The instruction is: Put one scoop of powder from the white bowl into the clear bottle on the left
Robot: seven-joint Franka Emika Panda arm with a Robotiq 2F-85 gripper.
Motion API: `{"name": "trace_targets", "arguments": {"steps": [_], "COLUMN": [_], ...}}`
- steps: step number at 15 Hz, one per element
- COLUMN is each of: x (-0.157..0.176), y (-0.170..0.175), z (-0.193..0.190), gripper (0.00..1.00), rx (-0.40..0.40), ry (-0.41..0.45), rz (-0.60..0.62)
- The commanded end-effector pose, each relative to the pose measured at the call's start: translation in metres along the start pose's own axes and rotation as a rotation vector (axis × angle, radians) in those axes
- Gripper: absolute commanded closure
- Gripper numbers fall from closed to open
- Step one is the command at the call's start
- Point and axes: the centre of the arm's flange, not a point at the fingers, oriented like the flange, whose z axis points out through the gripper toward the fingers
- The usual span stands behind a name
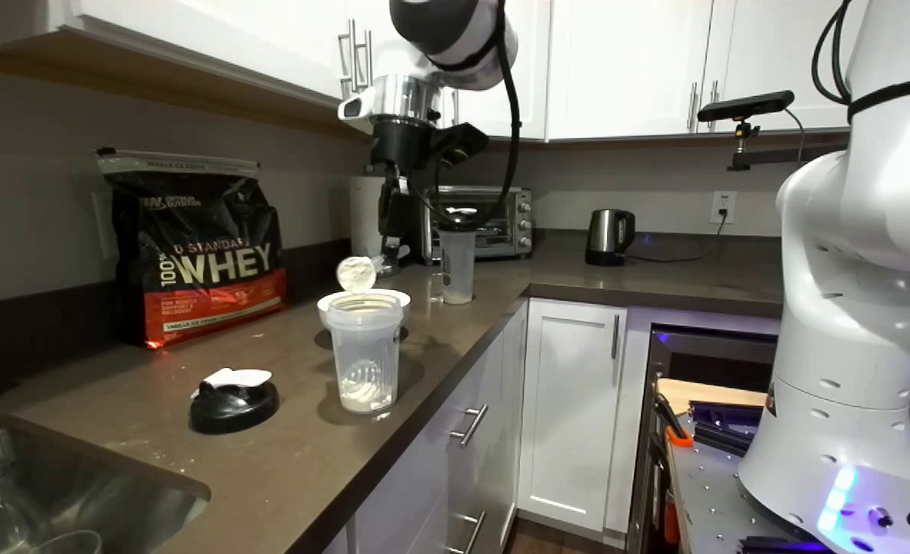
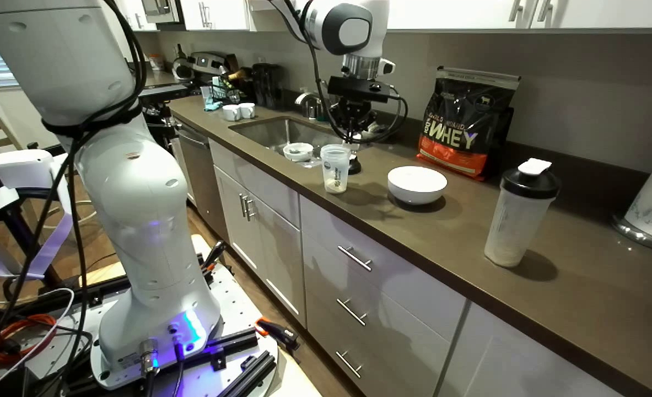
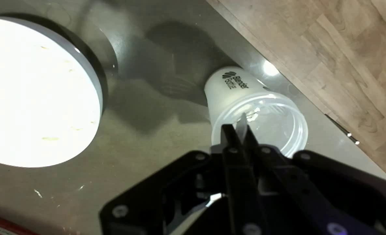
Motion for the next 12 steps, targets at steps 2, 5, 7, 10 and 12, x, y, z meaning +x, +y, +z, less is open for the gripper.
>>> {"name": "trace_targets", "arguments": {"steps": [2,5,7,10,12], "x": [-0.003,-0.004,-0.005,-0.005,-0.006], "y": [-0.008,-0.01,-0.012,-0.016,-0.018], "z": [0.001,0.002,0.004,0.004,0.005], "gripper": [0.99,0.99,0.99,0.99,0.99], "rx": [-0.056,-0.057,-0.056,-0.055,-0.054], "ry": [0.025,0.029,0.028,0.026,0.024], "rz": [-0.014,-0.018,-0.021,-0.028,-0.031]}}
